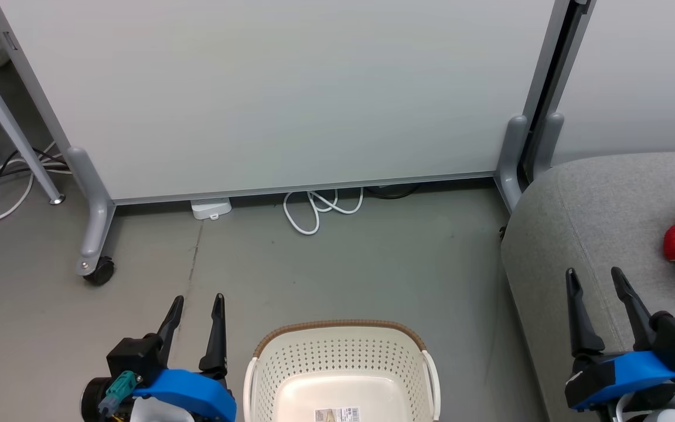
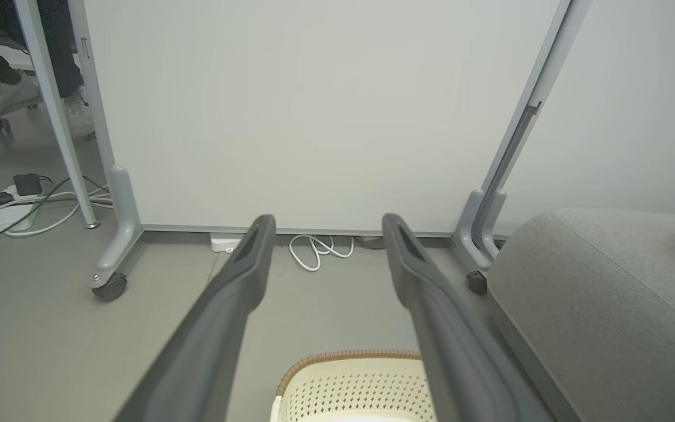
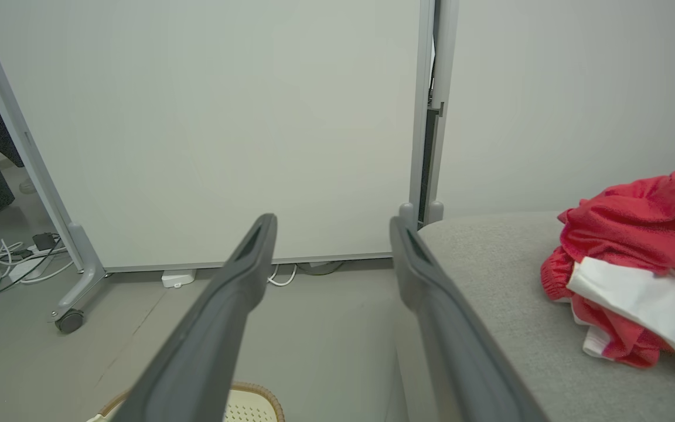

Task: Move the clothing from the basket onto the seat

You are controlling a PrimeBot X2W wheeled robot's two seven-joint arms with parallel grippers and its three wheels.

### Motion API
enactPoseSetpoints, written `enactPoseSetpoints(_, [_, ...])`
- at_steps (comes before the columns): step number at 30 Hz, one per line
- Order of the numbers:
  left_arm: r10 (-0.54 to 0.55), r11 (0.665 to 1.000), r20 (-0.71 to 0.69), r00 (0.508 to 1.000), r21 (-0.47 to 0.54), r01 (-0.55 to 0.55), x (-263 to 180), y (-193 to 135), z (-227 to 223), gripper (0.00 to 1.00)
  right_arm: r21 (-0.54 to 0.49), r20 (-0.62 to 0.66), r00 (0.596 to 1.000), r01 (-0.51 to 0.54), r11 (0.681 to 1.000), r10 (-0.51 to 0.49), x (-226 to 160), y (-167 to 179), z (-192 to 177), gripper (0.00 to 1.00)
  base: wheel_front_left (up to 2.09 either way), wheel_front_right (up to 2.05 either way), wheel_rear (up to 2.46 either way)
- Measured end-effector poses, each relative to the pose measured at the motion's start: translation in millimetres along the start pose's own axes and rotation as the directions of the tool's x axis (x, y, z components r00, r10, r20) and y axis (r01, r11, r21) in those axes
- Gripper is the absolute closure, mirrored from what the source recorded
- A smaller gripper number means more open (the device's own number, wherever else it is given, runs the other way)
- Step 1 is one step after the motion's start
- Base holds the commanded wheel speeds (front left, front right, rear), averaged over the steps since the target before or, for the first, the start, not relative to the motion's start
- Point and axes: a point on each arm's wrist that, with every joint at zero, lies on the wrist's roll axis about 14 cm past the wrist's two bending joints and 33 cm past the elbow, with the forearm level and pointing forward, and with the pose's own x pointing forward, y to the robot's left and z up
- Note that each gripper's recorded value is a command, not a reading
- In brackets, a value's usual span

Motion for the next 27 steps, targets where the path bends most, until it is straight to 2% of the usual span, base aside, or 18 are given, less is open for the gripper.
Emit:
enactPoseSetpoints(11, [0.032, 0.999, -0.019, 0.999, 0.000, -0.032, -4, 11, -6, 0.00, 0.011, -0.043, 0.998, -0.037, 0.999, 0.037, -1, 14, -16, 0.00, 0.00, 0.00, 0.00])
enactPoseSetpoints(26, [0.030, 0.999, -0.021, 0.999, -0.018, -0.030, -5, 8, -7, 0.00, 0.024, -0.049, 0.998, -0.046, 0.999, 0.047, -3, 18, -18, 0.00, 0.00, 0.00, 0.00])
enactPoseSetpoints(27, [0.032, 0.999, -0.029, 0.999, -0.020, -0.032, -6, 9, -10, 1.00, 0.025, -0.057, 0.997, -0.045, 0.999, 0.046, -3, 18, -21, 1.00, 0.00, 0.00, 0.00])
